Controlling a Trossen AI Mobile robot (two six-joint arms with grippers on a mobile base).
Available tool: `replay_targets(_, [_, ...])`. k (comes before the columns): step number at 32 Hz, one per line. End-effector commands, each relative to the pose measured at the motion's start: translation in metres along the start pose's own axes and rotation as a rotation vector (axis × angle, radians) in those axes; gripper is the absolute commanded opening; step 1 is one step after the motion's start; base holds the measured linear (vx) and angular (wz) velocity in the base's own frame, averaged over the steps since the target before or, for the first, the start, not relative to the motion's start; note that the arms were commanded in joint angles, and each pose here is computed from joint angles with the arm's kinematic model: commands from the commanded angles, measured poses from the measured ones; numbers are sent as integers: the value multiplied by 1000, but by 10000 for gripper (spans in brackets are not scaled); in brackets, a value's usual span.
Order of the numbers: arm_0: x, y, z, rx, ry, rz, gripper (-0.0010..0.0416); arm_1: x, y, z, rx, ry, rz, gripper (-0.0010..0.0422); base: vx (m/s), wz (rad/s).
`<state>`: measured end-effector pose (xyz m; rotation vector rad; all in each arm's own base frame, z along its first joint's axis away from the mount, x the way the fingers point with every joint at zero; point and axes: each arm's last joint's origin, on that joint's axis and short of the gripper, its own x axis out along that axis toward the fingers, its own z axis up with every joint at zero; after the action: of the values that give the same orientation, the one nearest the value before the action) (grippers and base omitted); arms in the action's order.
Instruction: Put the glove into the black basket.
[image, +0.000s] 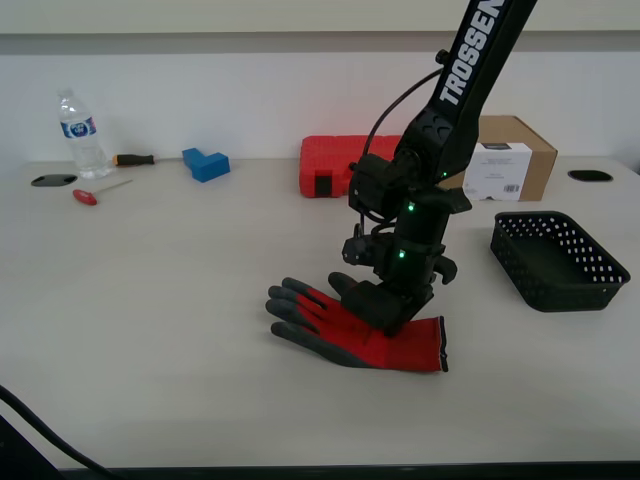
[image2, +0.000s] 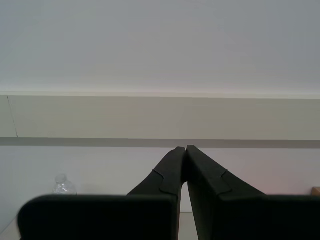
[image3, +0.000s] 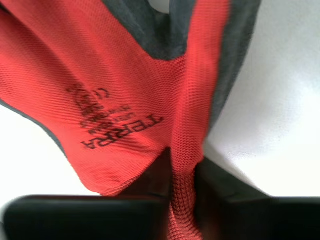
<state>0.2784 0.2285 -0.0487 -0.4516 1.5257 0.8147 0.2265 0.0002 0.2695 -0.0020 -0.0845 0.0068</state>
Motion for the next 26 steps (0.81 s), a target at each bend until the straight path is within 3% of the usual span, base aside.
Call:
replay_targets(1, [3, 0, -2, 1, 12, 6, 1, 0, 0, 1, 0, -6, 0, 0, 0, 0])
replay_targets(6, [-3, 1, 0, -2, -1, 5, -1, 0, 0, 1, 0, -6, 0, 0, 0, 0])
replay_targets(8, [-21, 4, 8, -9, -45, -2, -1, 0, 0, 1, 0, -6, 0, 0, 0, 0])
replay_targets(11, [-50, 8, 16, -13, -104, -45, -1, 0, 0, 1, 0, -6, 0, 0, 0, 0])
replay_targets(15, [-106, 11, 24, -7, -212, -157, -1, 0, 0, 1, 0, -6, 0, 0, 0, 0])
replay_targets(18, [-147, 6, 23, 33, -284, -221, -1, 0, 0, 1, -1, -6, 0, 0, 0, 0])
replay_targets(20, [-193, -8, 12, 119, -351, -247, -1, 0, 0, 1, 0, -6, 0, 0, 0, 0])
replay_targets(23, [-218, -18, 0, 176, -372, -262, -1, 0, 0, 1, -1, -8, 8, 0, 0, 0])
replay_targets(26, [-246, -36, -17, 254, -395, -326, -1, 0, 0, 1, -1, -8, 5, 0, 0, 0])
